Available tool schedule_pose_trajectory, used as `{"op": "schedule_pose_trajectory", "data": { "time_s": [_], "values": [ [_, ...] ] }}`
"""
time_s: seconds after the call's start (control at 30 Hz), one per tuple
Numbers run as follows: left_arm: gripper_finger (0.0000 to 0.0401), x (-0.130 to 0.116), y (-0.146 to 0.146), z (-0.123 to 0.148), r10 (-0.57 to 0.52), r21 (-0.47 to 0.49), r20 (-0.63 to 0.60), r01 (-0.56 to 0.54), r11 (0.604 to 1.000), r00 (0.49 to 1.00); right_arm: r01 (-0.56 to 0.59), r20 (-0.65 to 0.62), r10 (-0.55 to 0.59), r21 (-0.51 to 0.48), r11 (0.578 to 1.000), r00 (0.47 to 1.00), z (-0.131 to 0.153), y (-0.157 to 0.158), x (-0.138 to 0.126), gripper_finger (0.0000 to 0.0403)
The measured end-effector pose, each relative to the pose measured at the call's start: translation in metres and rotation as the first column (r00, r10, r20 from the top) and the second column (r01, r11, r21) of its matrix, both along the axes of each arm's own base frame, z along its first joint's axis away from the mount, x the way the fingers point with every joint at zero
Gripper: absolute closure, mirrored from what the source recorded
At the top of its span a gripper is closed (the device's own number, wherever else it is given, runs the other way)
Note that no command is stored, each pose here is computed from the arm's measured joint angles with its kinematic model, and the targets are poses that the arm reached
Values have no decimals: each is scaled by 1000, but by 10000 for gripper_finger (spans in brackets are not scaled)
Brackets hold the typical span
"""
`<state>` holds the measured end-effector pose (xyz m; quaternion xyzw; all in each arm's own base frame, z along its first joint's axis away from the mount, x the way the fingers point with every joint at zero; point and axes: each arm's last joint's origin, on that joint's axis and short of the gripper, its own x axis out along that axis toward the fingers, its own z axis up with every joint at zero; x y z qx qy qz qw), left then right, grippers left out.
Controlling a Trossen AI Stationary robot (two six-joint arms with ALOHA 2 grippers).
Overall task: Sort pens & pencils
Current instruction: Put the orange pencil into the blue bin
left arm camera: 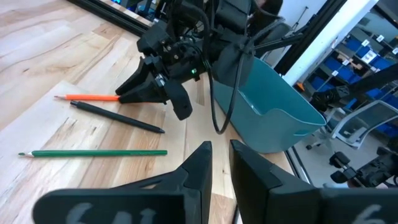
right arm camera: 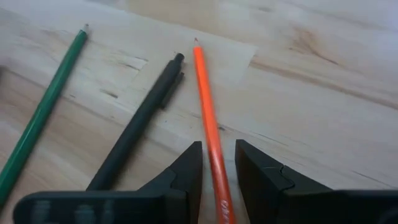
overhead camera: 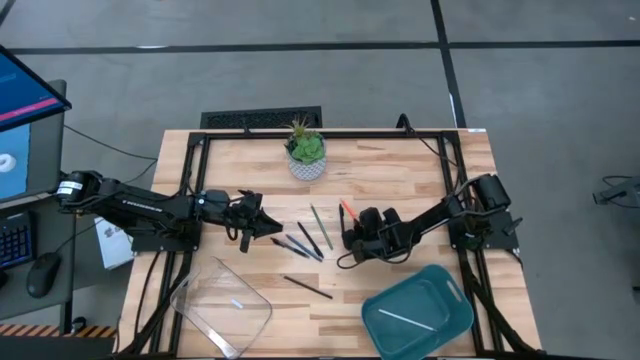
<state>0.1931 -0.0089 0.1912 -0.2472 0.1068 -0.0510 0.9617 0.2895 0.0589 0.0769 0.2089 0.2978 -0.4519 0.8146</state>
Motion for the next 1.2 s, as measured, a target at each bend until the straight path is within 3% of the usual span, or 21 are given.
{"op": "schedule_pose_trajectory", "data": {
  "time_s": [0.4, 1.2],
  "values": [
    [355, 0, 0, 0, 0, 0, -1, 0, 1000, 1000, -1, 7, 1, 19, 1000, 1000, 1, 3, -1, 285],
    [355, 0, 0, 0, 0, 0, -1, 0, 1000, 1000, 15, -18, -16, -41, 999, 1000, -7, 2, -3, 285]
  ]
}}
